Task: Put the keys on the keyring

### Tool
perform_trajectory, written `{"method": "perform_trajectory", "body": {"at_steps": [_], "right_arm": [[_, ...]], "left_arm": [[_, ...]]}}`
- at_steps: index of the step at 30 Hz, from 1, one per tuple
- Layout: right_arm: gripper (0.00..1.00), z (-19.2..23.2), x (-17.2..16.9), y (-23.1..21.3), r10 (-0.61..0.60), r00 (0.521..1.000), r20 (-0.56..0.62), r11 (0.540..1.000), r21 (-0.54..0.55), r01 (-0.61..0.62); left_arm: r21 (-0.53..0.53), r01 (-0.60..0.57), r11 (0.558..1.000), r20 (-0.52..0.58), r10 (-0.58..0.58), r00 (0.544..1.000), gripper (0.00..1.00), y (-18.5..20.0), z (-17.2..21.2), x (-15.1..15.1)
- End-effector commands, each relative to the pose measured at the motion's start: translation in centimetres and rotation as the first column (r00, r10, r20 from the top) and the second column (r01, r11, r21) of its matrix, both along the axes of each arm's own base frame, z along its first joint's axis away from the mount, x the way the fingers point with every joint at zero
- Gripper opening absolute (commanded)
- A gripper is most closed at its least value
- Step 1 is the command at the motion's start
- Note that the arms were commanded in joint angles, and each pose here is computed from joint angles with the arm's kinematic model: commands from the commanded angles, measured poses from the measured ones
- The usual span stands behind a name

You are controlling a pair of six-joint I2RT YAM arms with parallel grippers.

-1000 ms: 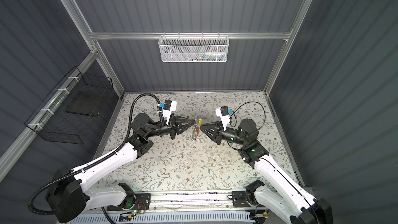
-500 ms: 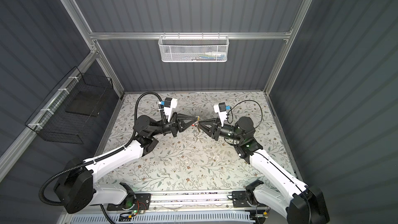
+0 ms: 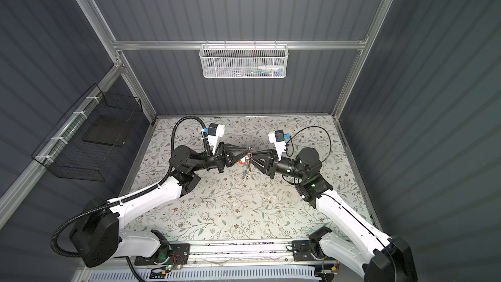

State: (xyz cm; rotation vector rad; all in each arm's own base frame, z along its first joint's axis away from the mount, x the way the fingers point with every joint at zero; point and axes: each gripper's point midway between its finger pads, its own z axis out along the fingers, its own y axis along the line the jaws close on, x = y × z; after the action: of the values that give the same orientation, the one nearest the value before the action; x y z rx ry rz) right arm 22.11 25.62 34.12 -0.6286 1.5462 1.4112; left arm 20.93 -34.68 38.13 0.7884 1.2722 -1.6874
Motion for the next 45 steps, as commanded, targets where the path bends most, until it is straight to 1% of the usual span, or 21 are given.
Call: {"method": "perform_trajectory", "body": {"at_steps": [1,4,7,13,19,24,28,30,32,38,41,45], "right_arm": [[0.31,-0.2,-0.3,-1.1,-0.073,0.996,0.058,0.997,-0.035,0.076],[0.33,-0.5,-0.4,-2.0,-0.131,0.988,0.08,0.989,-0.056,0.136],[0.33,-0.6,-0.7,-2.6,-0.159,0.983,0.095,0.985,-0.058,0.165],[0.33,-0.4,-0.9,-2.3,-0.161,0.98,0.116,0.983,-0.074,0.17],[0.32,0.0,-0.9,-1.4,-0.196,0.962,0.19,0.967,-0.126,0.222],[0.32,-0.1,-0.8,-0.8,-0.201,0.956,0.214,0.96,-0.151,0.235],[0.3,-0.1,-0.3,-0.8,-0.236,0.944,0.232,0.945,-0.171,0.279],[0.29,-0.1,-0.4,-0.5,-0.228,0.943,0.242,0.945,-0.179,0.275],[0.29,0.0,0.1,-0.6,-0.256,0.933,0.253,0.933,-0.187,0.306],[0.32,0.2,0.4,-0.4,-0.268,0.925,0.269,0.928,-0.188,0.323],[0.31,0.3,0.4,-0.3,-0.264,0.925,0.274,0.929,-0.186,0.32],[0.27,0.3,0.3,0.0,-0.252,0.927,0.277,0.933,-0.184,0.308]], "left_arm": [[-0.009,-0.01,1.0,0.045,0.01,0.999,0.0,0.3,1.0,-0.5],[-0.006,-0.014,1.0,0.051,0.014,0.999,0.0,0.2,1.1,-0.5],[-0.002,-0.012,1.0,0.051,0.012,0.999,0.0,0.1,1.0,-0.4],[-0.002,-0.003,1.0,0.048,0.003,0.999,0.0,-0.1,1.1,-0.3],[-0.001,-0.003,1.0,0.049,0.003,0.999,0.0,0.0,1.3,-0.4],[0.001,-0.002,1.0,0.051,0.002,0.999,0.0,0.0,1.4,-0.4],[0.002,0.001,1.0,0.051,-0.001,0.999,0.0,0.0,1.4,-0.5],[0.004,0.004,1.0,0.05,-0.004,0.999,0.0,0.0,1.4,-0.5],[0.005,0.008,1.0,0.048,-0.009,0.999,0.0,-0.1,1.3,-0.5],[0.006,0.012,1.0,0.048,-0.013,0.999,0.0,-0.1,1.3,-0.5],[0.006,0.014,1.0,0.046,-0.014,0.999,0.0,-0.1,1.3,-0.6],[0.007,0.016,1.0,0.047,-0.016,0.999,0.0,-0.1,1.3,-0.6]]}}
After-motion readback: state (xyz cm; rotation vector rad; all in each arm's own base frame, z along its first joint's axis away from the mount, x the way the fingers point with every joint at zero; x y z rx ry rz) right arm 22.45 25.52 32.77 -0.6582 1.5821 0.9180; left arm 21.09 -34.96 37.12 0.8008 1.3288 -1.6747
